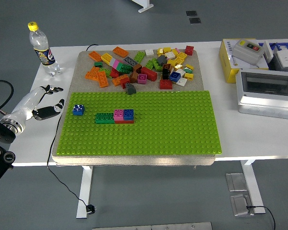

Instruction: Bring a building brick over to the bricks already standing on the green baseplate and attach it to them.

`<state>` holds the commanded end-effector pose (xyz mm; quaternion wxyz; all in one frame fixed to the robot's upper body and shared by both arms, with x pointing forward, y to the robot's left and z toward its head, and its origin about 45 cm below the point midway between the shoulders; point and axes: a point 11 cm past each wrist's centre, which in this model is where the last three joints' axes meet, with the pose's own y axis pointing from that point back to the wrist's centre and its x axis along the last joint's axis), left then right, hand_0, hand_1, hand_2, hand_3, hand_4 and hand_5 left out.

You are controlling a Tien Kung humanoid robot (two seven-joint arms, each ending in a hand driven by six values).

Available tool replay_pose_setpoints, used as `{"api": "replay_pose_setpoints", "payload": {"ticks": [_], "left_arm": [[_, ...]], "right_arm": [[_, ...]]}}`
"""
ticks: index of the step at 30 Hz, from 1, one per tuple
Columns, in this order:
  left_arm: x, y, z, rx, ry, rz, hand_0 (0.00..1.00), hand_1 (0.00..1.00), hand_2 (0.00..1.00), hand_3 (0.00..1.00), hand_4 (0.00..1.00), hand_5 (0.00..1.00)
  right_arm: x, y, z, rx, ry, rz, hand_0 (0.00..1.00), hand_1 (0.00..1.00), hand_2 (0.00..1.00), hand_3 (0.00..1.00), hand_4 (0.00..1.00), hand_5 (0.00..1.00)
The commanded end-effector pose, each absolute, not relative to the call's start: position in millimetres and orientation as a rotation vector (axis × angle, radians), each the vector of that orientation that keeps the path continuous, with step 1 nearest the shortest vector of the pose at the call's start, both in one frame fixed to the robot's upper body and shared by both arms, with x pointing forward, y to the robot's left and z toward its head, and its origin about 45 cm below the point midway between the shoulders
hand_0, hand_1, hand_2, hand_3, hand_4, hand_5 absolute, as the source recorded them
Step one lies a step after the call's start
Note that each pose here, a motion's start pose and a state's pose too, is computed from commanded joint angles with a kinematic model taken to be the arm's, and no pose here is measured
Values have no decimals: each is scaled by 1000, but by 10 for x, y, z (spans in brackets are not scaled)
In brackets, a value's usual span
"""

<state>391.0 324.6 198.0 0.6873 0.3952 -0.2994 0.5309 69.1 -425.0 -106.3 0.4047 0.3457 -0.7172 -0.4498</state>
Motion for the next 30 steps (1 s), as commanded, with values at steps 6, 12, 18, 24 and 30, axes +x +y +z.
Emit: {"api": "replay_pose_setpoints", "payload": {"ticks": [6,12,18,24,30], "left_arm": [[3949,3232,1901,970,-716,1124,976,886,867,861,526,218],[3983,3306,1850,1040,-733,1095,978,894,885,867,519,205],[4053,3289,1838,1065,-744,1081,978,895,889,868,507,197],[4102,3227,1855,1055,-754,1089,979,906,897,869,489,179],[4134,3152,1839,1058,-767,1068,982,905,902,868,477,171]], "right_arm": [[706,-4255,-1058,874,-1811,-1134,707,708,762,717,538,732],[721,-4260,-1054,875,-1815,-1135,706,710,762,718,538,727],[728,-4254,-1055,878,-1813,-1136,705,708,762,719,538,730],[727,-4250,-1056,878,-1811,-1137,706,708,762,719,539,733],[735,-4252,-1054,880,-1812,-1136,705,708,762,719,539,734]]}}
